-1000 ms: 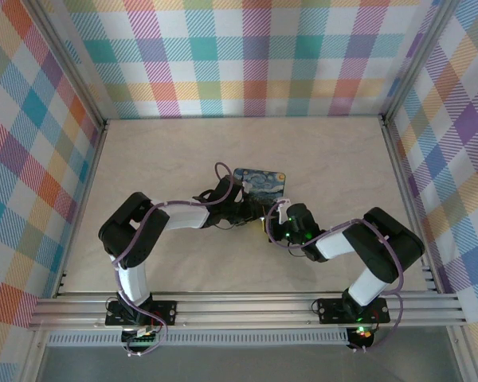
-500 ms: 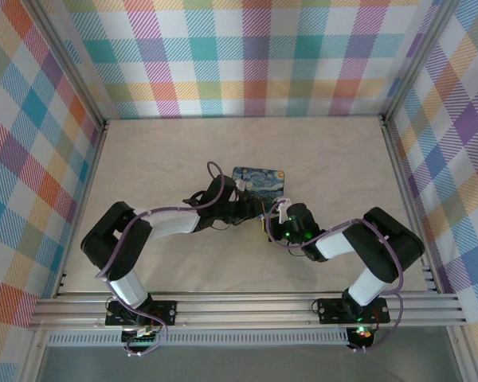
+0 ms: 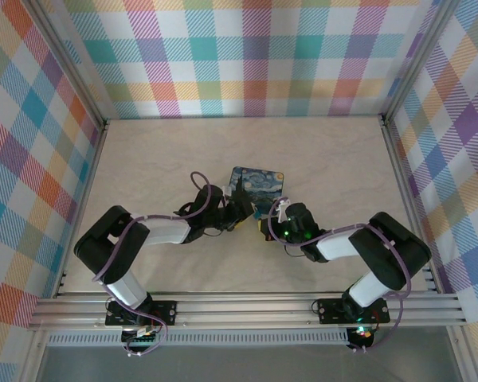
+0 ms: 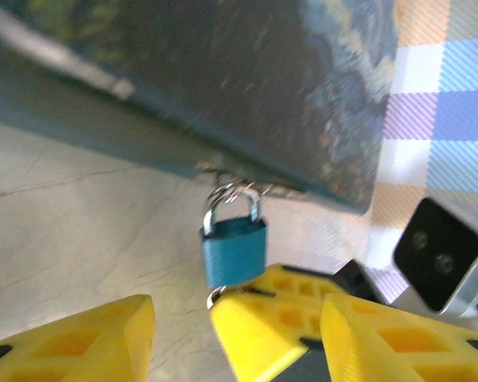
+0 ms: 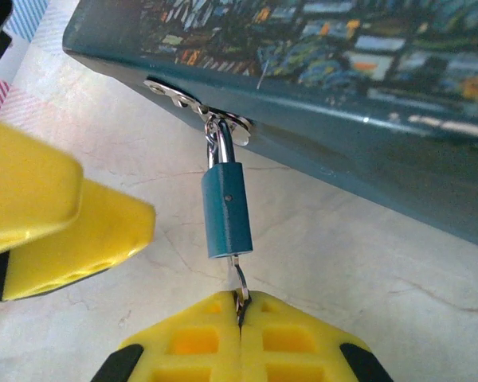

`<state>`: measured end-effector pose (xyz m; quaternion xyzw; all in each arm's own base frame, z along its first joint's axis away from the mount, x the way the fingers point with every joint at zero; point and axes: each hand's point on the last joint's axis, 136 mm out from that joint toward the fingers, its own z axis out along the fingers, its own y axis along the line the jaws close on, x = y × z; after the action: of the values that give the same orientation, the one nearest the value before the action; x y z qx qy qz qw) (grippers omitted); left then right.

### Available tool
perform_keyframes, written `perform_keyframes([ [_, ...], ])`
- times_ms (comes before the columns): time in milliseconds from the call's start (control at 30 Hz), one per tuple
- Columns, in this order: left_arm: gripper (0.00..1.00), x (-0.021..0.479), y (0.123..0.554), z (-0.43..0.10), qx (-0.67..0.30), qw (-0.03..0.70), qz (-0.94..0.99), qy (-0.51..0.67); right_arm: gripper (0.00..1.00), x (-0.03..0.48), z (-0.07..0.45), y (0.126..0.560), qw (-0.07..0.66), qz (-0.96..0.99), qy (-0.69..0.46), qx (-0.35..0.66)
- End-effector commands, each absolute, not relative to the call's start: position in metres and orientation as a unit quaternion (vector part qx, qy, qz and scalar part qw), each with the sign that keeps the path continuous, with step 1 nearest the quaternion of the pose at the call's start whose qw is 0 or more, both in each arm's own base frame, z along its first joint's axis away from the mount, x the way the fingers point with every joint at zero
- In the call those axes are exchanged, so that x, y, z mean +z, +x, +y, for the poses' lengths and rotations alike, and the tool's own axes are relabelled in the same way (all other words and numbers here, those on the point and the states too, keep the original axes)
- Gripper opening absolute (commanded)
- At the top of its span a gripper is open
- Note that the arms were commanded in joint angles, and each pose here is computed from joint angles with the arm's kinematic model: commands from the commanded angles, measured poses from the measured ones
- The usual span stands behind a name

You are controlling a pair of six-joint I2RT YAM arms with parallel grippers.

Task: Unlock a padlock with a key

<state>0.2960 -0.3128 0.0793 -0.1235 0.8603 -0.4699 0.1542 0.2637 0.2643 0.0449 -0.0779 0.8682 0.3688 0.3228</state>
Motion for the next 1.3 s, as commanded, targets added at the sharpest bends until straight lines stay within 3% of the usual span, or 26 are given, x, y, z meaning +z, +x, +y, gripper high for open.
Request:
perform_keyframes([
  [0, 0.55, 0.085, 0.303, -0.319, -0.504, 0.156, 0.839, -0.135, 0.00, 0.064, 0.277, 0.265, 0.324, 0.857, -0.069, 0.395],
  [633, 0.51, 0.066, 0.303, -0.321, -0.498, 0.131, 0.843, -0.154, 0.00, 0.075, 0.289, 0.261, 0.298, 0.852, -0.039, 0.429],
  [967, 0.43, 0.064, 0.304, -0.322, -0.498, 0.127, 0.844, -0.156, 0.00, 0.091, 0.298, 0.265, 0.291, 0.839, -0.018, 0.459],
  [1267, 0.30, 0.062, 0.302, -0.321, -0.496, 0.126, 0.844, -0.158, 0.00, 0.097, 0.299, 0.265, 0.272, 0.836, 0.020, 0.476],
])
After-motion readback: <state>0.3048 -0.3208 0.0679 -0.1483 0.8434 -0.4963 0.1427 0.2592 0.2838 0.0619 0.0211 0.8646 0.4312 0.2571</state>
